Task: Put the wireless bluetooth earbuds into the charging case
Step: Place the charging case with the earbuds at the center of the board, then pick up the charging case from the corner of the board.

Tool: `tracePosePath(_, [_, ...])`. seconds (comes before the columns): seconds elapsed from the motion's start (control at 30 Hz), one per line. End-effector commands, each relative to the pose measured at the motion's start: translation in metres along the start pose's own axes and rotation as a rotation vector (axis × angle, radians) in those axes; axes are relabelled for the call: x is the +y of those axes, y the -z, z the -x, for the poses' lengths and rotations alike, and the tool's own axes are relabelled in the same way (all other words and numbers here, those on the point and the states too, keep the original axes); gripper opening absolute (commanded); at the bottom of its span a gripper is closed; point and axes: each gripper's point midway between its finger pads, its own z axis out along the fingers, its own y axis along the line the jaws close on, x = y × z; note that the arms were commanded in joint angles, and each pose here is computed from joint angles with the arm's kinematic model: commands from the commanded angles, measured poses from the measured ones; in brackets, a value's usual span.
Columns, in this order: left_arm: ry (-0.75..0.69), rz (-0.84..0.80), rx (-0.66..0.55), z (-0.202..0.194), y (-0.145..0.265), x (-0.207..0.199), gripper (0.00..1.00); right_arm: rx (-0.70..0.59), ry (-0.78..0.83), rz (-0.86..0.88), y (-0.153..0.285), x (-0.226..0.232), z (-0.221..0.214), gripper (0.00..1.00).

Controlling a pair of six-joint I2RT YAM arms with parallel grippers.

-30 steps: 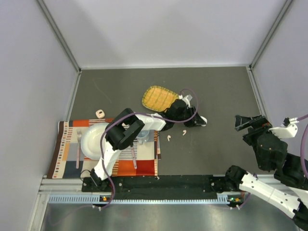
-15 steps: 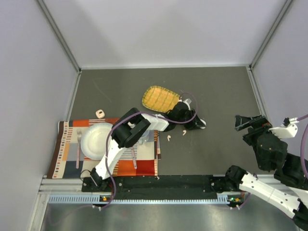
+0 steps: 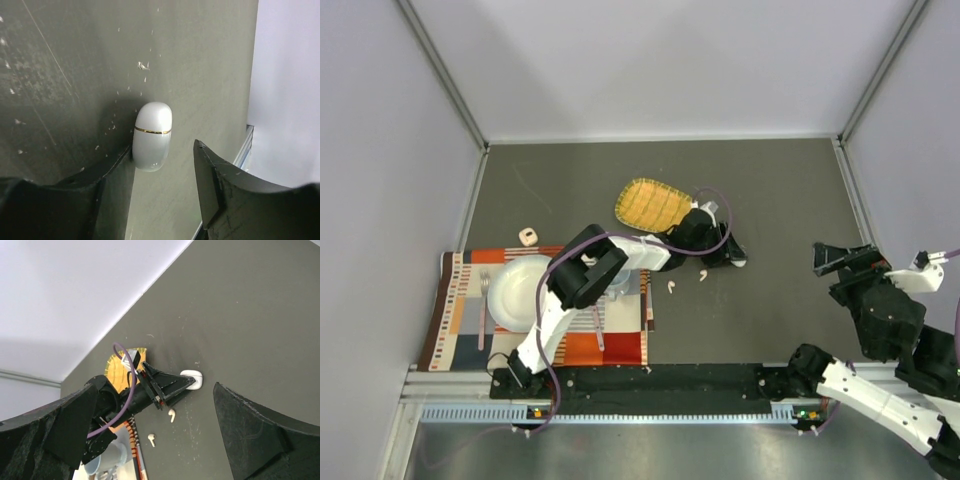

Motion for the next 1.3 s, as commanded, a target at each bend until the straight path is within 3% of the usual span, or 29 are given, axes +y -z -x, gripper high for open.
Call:
tracePosePath(0.0, [-0.093,0.066,-0.041,0.019,0.014,-0.005,0.56,-0.017,-0.013,0.004,0.001,-0.003,0.004,0.99])
tracePosePath(0.4, [-0.276,0.172,-0.116,0.043,0.057,-0.021,0.57,0.009,-0.029,0.004,0.000,0.000,-0.004,0.99])
tracePosePath(0.6, [-0.433,0.143,-0.197,0.069,0.102,-0.072,0.59,0.039,-0.020,-0.007,-0.005,0.003,-0.016,0.99])
tracePosePath(0.77, [-0.549,0.146,-0.369,0.099,0.171,-0.112,0.59,0.076,0.038,-0.007,-0.012,0.012,-0.031,0.99])
tracePosePath(0.9, [-0.639,0.266,-0.435,0.114,0.225,-0.098,0.62,0.122,0.092,0.060,-0.016,0.038,-0.043,0.99])
tracePosePath(1.03, [-0.596,0.363,-0.533,0.132,0.294,-0.076,0.63,0.177,0.178,0.103,-0.026,0.063,-0.063,0.99])
tracePosePath(1.27, [-0.441,0.545,-0.637,0.144,0.380,0.020,0.76,0.295,0.248,0.144,-0.032,0.087,-0.096,0.99])
